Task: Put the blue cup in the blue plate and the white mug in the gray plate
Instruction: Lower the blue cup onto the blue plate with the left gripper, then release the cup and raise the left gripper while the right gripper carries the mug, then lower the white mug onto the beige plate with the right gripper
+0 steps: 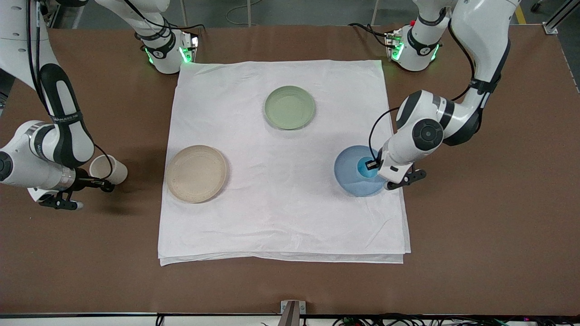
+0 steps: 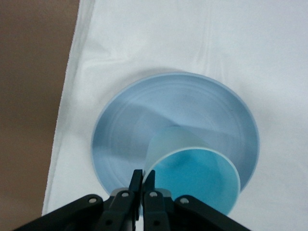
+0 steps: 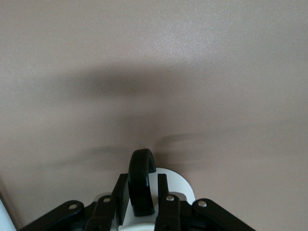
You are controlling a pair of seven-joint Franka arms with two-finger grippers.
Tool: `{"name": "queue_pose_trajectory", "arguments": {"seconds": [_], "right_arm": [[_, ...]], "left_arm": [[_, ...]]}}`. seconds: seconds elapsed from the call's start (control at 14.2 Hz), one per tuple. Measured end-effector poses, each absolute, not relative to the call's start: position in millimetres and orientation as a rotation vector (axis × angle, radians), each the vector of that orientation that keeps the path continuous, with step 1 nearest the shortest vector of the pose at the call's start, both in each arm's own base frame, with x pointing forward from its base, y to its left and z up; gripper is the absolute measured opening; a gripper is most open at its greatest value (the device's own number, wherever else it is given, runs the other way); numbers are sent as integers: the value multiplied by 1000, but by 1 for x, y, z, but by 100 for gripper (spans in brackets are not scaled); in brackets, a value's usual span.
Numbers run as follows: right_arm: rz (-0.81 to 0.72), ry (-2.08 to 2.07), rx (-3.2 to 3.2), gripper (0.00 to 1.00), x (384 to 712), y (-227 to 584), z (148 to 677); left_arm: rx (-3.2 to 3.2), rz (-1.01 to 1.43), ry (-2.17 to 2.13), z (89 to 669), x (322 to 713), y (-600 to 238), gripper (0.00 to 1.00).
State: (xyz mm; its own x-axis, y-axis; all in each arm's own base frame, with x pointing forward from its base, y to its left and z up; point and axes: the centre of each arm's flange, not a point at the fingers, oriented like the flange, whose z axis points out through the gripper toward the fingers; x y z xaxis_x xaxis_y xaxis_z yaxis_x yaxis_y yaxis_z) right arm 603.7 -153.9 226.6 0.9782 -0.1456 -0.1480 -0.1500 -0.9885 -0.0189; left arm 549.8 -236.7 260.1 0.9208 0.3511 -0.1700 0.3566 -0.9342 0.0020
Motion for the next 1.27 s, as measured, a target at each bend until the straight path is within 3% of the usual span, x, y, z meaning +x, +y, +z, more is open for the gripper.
{"name": "queue_pose_trajectory", "arguments": {"seconds": [0.14,0.35,0.77,1.05,1.27], "right_arm": [[229,230,-3094,19,604,-154,227],[220,224,-3093,19,608,-149,231],[275,408,-3001,19,631,-28,273],[299,455,-2934,19,622,60,268],[260,501,-2947,19,612,104,256]], "left_arm": [[3041,-273,578,252,552,-234,13],[3029,-215,597,276,570,-227,42],[3198,9,412,479,634,-166,100],[3213,125,289,548,646,-61,100],[3236,112,202,589,625,-26,100]]}}
